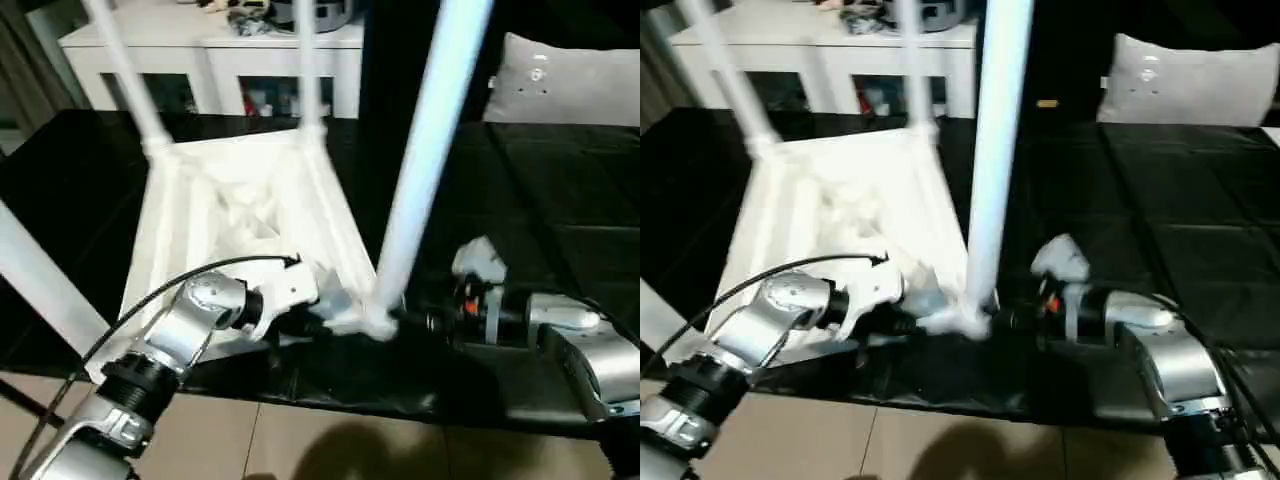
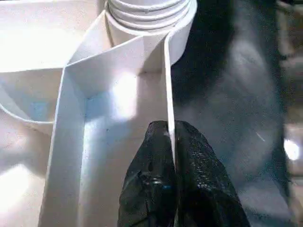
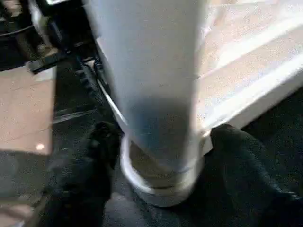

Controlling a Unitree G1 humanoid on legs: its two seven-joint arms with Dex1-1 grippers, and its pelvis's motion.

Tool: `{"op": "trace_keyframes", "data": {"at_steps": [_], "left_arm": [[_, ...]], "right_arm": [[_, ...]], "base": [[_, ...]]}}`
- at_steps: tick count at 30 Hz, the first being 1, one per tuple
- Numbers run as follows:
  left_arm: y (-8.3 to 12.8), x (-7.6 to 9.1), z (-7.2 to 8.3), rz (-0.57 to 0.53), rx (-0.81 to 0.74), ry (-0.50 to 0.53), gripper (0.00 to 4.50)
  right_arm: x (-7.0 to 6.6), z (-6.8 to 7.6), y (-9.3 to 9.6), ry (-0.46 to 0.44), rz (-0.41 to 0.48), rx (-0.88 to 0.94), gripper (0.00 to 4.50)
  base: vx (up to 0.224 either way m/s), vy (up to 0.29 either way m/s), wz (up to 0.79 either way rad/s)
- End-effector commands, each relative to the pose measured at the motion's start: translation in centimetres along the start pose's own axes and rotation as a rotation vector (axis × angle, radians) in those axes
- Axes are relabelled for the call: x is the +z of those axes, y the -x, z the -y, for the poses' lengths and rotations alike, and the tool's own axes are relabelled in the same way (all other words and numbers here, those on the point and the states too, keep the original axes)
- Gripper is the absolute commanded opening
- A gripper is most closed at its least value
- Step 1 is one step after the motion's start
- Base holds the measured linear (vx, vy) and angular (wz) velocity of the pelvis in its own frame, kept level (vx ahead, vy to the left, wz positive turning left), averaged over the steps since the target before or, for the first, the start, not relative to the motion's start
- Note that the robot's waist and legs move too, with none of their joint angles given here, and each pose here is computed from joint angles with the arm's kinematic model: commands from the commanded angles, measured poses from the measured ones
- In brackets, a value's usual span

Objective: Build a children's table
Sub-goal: Rotate leg to tighten

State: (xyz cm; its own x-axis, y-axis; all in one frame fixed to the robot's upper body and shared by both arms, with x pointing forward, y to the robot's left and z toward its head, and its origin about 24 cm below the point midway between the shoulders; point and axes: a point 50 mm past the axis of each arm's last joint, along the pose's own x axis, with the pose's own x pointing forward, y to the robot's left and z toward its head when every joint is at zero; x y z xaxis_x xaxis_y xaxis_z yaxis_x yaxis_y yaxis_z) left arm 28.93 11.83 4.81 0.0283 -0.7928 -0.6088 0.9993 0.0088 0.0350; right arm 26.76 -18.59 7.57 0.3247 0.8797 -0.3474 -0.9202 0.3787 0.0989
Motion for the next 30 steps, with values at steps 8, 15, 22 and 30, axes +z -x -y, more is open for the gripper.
{"op": "trace_keyframes", "data": {"at_steps": [8,15,22,30], "left_arm": [[-0.2,1.0,1.0,-0.028,-0.216,-0.115,0.00],[-0.3,1.0,0.9,-0.026,-0.226,-0.125,0.00],[-0.2,0.9,0.7,-0.003,-0.178,-0.078,0.00],[-1.6,2.0,-0.6,0.097,0.054,0.114,0.00]], "right_arm": [[0.6,-1.4,-1.1,-0.022,0.048,0.194,2.40],[0.4,-1.8,-1.7,-0.054,0.055,0.244,2.02],[0.2,-2.2,-2.0,-0.076,0.085,0.240,1.96],[0.6,0.1,-4.5,-0.167,0.121,-0.240,1.96]], "base": [[0.000,0.000,0.00],[0.000,0.000,0.00],[0.000,0.000,0.00],[0.000,0.000,0.00]]}}
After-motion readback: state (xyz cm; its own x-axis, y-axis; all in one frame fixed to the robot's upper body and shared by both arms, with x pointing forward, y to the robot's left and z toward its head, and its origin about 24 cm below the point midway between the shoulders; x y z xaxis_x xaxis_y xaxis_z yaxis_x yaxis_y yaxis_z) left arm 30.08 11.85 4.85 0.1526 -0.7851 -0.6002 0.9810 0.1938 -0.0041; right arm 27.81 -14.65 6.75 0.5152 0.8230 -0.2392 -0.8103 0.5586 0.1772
